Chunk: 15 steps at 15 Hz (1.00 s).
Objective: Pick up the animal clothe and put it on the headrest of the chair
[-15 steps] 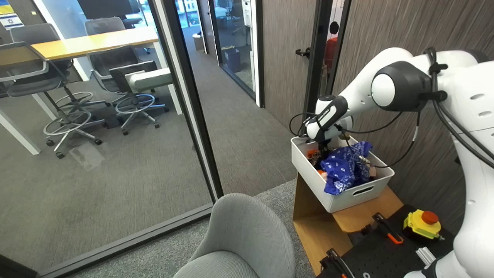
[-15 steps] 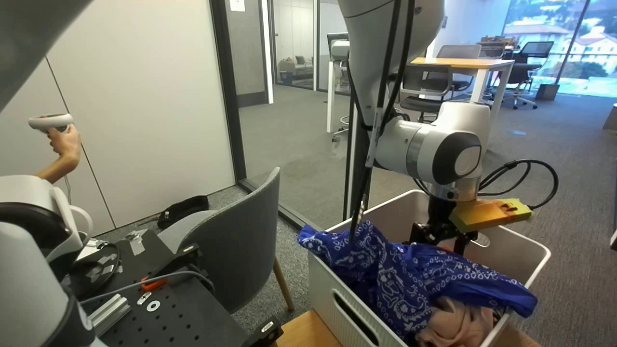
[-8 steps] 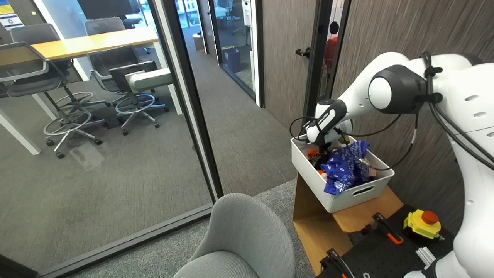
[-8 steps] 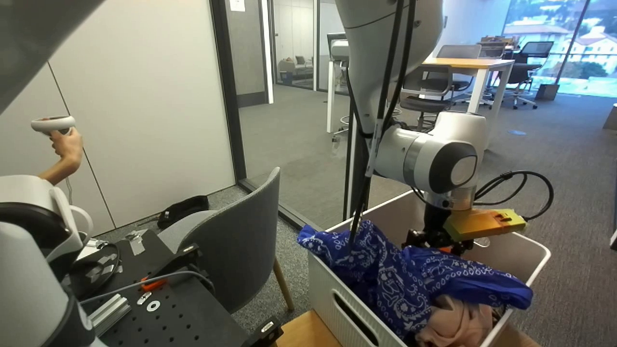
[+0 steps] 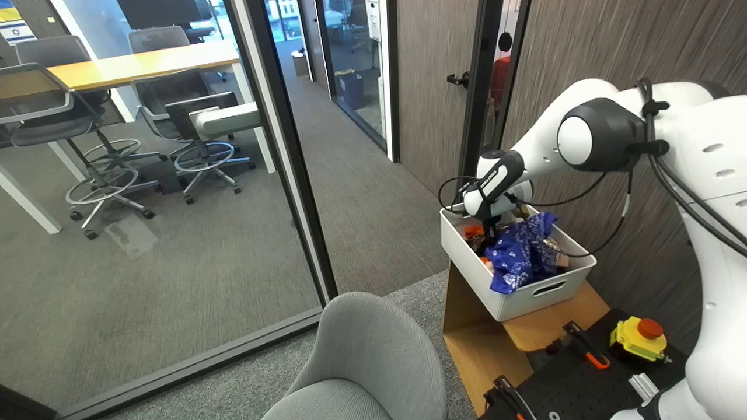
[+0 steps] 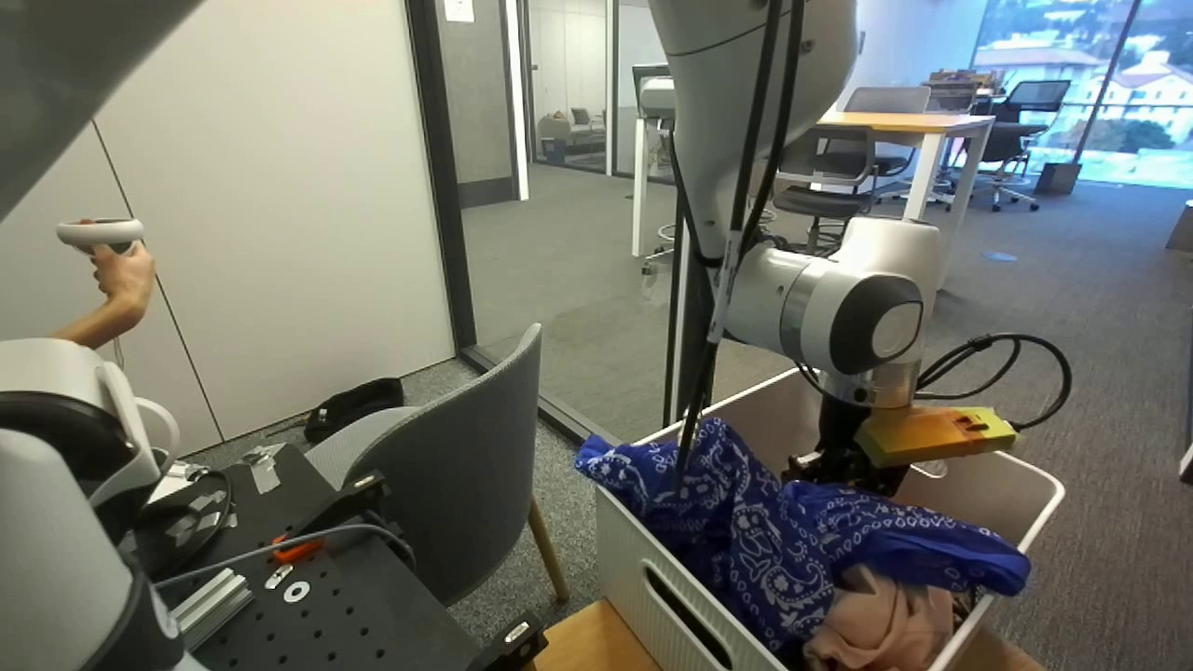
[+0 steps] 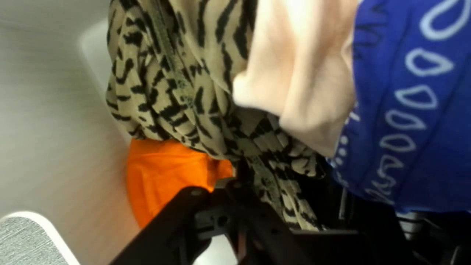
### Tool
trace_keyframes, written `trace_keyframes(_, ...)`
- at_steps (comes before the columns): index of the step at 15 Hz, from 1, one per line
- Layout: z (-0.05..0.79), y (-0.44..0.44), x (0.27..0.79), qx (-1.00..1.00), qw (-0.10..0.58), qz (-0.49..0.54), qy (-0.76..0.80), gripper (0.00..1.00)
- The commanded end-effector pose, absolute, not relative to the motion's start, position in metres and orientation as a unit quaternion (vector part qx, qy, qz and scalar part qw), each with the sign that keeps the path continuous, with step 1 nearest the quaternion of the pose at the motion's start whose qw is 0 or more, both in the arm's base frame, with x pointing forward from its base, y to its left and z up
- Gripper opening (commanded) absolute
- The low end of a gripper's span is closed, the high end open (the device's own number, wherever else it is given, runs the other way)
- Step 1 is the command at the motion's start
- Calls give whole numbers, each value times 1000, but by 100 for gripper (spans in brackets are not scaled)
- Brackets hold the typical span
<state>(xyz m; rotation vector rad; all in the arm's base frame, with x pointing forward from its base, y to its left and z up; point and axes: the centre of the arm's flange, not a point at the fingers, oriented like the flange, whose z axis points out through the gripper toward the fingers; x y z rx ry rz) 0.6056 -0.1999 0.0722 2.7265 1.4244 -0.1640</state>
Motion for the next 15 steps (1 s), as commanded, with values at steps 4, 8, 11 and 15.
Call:
trace_keyframes(4, 79, -201, 609, 891, 12, -80, 447, 10)
trace_keyframes(8, 81, -200, 609, 892, 11, -87, 444, 11)
trace_keyframes(11, 86, -200, 609, 893, 10, -88, 442, 11)
trace_keyframes(15, 94, -199, 604, 895, 11, -94, 436, 9)
